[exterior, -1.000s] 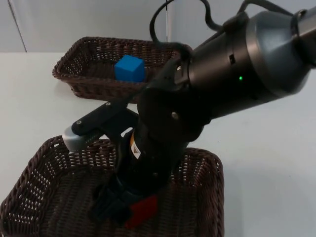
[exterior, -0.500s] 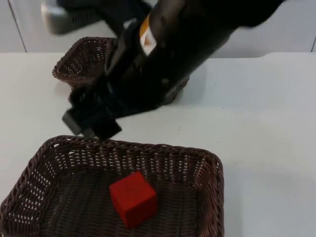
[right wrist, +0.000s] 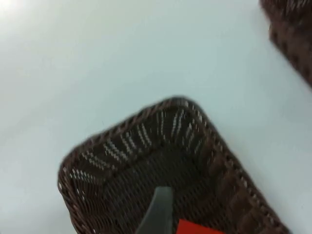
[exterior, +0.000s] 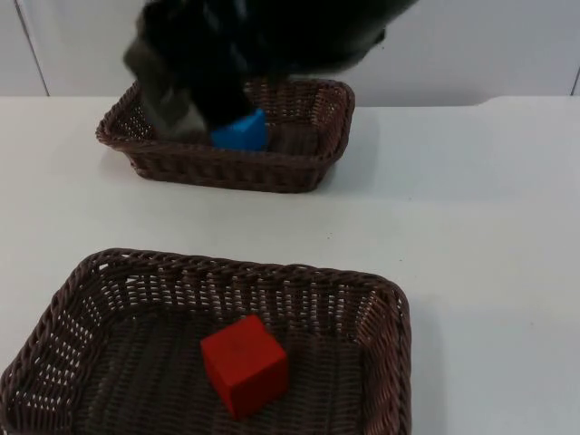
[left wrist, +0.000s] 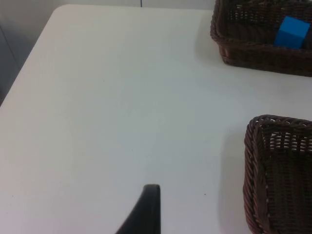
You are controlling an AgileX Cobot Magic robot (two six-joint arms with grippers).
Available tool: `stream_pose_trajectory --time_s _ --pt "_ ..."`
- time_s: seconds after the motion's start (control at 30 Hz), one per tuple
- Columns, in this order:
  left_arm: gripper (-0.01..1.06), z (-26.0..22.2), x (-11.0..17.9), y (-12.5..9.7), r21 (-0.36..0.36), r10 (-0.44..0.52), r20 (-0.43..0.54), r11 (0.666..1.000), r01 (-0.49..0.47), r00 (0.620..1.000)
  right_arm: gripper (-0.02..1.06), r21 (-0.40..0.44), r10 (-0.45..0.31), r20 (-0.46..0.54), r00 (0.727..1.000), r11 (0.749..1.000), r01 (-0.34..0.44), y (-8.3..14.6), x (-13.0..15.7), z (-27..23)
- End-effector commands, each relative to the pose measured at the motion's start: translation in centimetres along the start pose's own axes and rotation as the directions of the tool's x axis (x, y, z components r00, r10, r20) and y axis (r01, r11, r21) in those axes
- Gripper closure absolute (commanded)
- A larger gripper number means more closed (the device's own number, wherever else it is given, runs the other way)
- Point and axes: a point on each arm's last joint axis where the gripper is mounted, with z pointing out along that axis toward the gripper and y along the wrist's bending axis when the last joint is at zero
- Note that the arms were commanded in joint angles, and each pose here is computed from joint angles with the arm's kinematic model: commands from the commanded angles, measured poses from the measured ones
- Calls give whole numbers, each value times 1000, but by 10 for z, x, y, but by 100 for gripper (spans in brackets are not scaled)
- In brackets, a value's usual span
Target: Pick up one cube with the left hand and place it into the upper basket. Pick up one cube with the right hand and place it into the lower basket.
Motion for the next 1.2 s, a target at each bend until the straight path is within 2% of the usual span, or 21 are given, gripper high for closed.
stream_pose_trajectory --time_s 0.0,0.2,0.37,0.57,0.73,0.93,1.17 --pt "15 1 1 0 -5 -3 1 1000 3 1000 29 2 -12 34 999 1000 12 -2 -1 -14" --pt "15 1 1 0 -5 -3 1 1000 3 1000 29 -15 -11 123 992 1000 13 -5 18 -50" --pt "15 1 1 0 -5 -3 1 1000 3 1000 29 -18 -10 150 989 1000 12 -8 35 -75" --pt "15 1 1 0 -5 -3 1 1000 3 1000 29 20 -56 214 975 998 53 -15 45 -111" --pt "15 1 1 0 -5 -3 1 1000 3 1000 29 21 -48 263 964 999 44 -18 53 -138" --pt "15 1 1 0 -5 -3 1 1000 3 1000 29 16 -30 266 963 1000 27 -20 65 -155" --pt "15 1 1 0 -5 -3 1 1000 3 1000 29 8 -18 281 960 1000 16 -23 95 -174"
